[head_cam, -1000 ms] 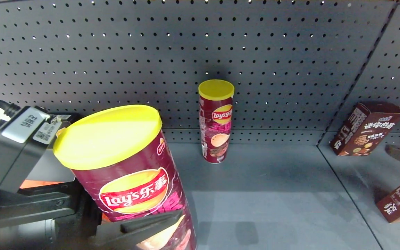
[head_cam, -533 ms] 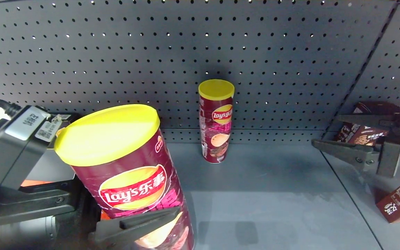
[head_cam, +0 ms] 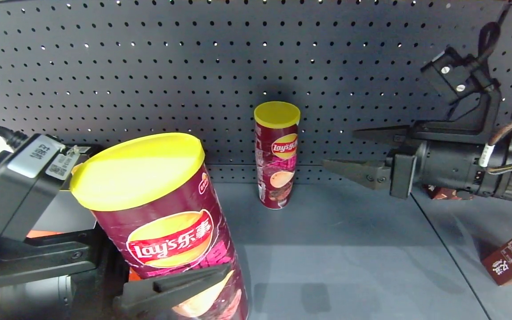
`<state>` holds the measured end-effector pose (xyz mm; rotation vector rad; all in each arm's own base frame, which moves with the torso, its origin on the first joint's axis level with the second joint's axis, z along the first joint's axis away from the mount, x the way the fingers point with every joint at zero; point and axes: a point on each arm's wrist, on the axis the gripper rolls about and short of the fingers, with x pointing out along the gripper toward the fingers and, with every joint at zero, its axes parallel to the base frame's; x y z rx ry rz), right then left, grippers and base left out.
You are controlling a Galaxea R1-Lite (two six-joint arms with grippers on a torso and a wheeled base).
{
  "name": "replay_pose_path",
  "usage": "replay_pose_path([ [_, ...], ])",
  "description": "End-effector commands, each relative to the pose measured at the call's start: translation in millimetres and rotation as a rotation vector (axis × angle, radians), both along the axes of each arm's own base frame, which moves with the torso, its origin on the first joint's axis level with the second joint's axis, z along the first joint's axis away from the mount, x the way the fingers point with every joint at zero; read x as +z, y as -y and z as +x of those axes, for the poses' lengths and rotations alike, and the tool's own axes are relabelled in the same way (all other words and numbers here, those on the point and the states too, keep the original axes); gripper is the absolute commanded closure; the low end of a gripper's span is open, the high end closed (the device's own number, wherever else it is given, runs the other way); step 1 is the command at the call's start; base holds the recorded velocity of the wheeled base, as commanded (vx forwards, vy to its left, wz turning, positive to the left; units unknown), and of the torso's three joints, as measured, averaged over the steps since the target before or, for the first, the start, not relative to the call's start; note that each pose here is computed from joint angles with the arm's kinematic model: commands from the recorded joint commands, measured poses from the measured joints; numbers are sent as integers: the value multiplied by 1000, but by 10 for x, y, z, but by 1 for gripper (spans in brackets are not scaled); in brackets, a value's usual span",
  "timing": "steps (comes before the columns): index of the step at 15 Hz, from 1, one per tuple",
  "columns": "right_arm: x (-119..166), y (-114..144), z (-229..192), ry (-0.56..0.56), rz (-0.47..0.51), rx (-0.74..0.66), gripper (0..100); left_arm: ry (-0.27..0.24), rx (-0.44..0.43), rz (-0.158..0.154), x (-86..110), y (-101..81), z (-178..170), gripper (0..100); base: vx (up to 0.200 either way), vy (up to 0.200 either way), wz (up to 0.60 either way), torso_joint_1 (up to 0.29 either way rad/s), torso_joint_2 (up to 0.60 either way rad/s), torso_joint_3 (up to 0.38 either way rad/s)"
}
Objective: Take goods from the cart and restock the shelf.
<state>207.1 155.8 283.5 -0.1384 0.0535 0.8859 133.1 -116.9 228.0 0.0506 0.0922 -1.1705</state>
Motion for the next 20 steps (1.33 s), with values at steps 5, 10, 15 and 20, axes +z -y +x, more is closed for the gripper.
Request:
replay_pose_path([
  [5,-397,-305,386,39,29,87,0,-2,0,2,-9,-1,0,100,0,0,0,0,0,0],
  [10,-486,-328,413,46,35,124,0,-10,0,8,-35,-4,-4,100,0,0,0,0,0,0],
  [15,-592,-391,524,52,40,123,0,-13,0,10,-49,-3,-3,100,0,0,0,0,0,0],
  [20,-746,-442,640,38,29,117,0,-17,0,13,-62,-5,-5,100,0,0,0,0,0,0],
])
